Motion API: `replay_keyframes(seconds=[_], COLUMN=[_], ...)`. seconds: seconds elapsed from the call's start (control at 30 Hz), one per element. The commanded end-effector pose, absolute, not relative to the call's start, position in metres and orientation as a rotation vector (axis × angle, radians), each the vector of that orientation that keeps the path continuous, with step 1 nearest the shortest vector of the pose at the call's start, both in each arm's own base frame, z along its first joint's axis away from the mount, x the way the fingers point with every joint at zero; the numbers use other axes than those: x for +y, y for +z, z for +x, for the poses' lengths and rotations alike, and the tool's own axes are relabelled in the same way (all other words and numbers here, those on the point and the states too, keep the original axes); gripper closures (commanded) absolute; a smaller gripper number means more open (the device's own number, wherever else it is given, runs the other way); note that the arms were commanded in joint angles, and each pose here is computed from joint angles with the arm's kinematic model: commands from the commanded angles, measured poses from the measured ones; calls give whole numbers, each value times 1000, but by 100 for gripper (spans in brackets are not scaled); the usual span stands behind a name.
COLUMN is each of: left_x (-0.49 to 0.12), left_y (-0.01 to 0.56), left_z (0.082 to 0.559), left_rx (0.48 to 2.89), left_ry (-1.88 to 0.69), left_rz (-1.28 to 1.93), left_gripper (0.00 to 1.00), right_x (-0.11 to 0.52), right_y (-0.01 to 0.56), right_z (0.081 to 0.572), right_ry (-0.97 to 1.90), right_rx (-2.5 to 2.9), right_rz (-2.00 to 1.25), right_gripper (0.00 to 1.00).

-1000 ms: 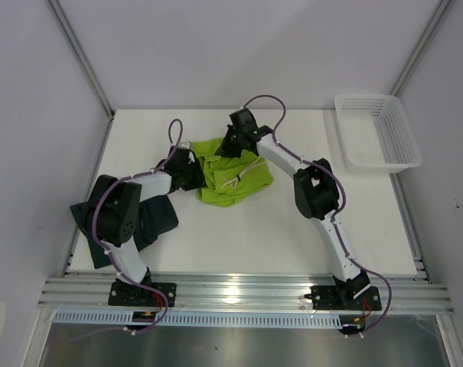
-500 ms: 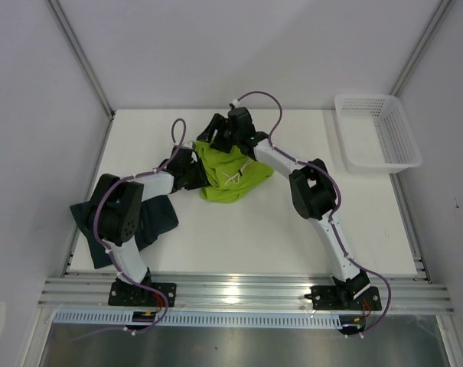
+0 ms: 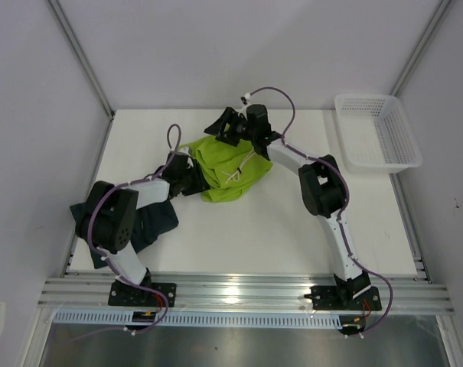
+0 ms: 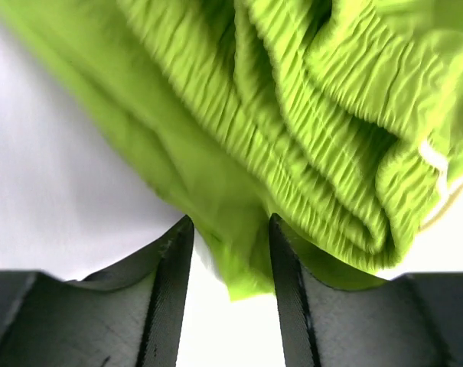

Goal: Fold and stack the shorts
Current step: Fold the shorts

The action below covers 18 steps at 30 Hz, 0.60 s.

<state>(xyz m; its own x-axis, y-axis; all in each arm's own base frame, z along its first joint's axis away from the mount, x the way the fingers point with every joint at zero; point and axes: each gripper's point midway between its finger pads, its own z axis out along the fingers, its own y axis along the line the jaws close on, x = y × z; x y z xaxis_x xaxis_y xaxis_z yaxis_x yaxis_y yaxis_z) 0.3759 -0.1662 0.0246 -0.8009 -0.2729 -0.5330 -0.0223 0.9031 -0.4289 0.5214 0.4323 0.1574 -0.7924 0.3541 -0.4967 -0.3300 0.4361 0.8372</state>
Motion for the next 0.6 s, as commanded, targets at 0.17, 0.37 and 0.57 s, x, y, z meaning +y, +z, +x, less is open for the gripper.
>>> replay_keyframes(seconds=[0.17, 0.37, 0.57], left_x=[-157, -153, -141], left_y=[75, 96, 136], left_z=[361, 358, 381], left_rx=[2309, 2255, 2168], left_ry=[-653, -663, -598], left_rz=[-297, -336, -382], left_gripper=[46, 41, 37], right_x=[355, 315, 295], right_y=[229, 175, 131], right_z=[525, 531, 524], right_ry=[1234, 1023, 925], right_rx=[1935, 2158, 2252], right_rz=[-66, -101, -116], right_gripper=[25, 25, 24])
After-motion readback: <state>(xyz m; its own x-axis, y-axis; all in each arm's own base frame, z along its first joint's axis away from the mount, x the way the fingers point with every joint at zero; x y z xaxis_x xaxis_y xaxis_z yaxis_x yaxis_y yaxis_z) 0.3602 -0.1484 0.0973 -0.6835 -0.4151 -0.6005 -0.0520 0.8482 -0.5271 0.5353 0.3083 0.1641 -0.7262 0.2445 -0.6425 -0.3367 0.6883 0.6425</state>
